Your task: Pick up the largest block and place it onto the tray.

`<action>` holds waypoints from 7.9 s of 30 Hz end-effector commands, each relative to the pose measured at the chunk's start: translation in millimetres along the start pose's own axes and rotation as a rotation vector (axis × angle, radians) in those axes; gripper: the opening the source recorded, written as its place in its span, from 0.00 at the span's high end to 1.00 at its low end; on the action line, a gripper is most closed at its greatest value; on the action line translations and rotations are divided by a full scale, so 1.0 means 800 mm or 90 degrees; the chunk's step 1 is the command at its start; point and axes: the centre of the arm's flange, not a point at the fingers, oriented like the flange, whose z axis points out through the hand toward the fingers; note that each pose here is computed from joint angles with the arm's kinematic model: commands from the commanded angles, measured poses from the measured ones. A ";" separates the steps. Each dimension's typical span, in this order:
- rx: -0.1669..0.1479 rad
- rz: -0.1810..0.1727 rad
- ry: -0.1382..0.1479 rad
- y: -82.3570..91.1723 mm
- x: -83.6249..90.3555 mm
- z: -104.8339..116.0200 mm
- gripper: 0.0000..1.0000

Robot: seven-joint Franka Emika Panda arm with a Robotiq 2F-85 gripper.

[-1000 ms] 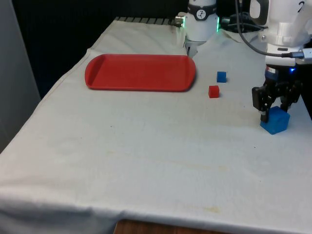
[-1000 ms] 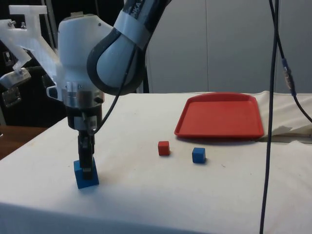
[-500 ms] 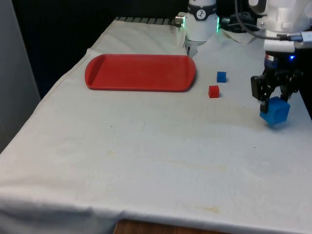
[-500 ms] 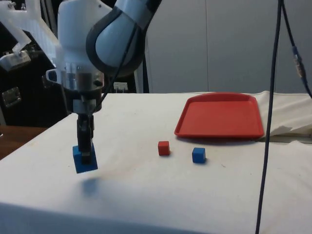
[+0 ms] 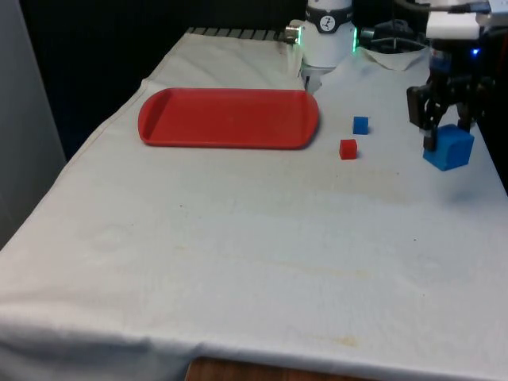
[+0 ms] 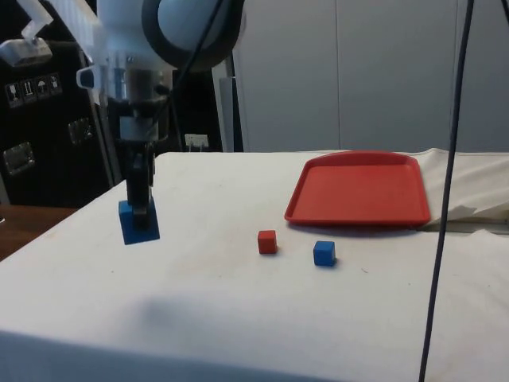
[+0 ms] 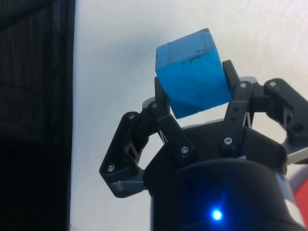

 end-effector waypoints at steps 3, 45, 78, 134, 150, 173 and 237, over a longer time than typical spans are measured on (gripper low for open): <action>-0.001 0.001 0.000 0.002 -0.003 -0.017 0.97; 0.008 0.019 -0.030 0.051 -0.104 -0.059 0.97; 0.010 0.029 -0.059 0.159 -0.216 -0.045 0.97; 0.044 0.027 -0.093 0.295 -0.444 -0.020 0.97; 0.044 0.030 -0.121 0.327 -0.485 0.007 0.97; 0.055 0.033 -0.130 0.325 -0.485 0.019 0.06; 0.018 0.040 -0.049 0.372 -0.276 -0.081 0.00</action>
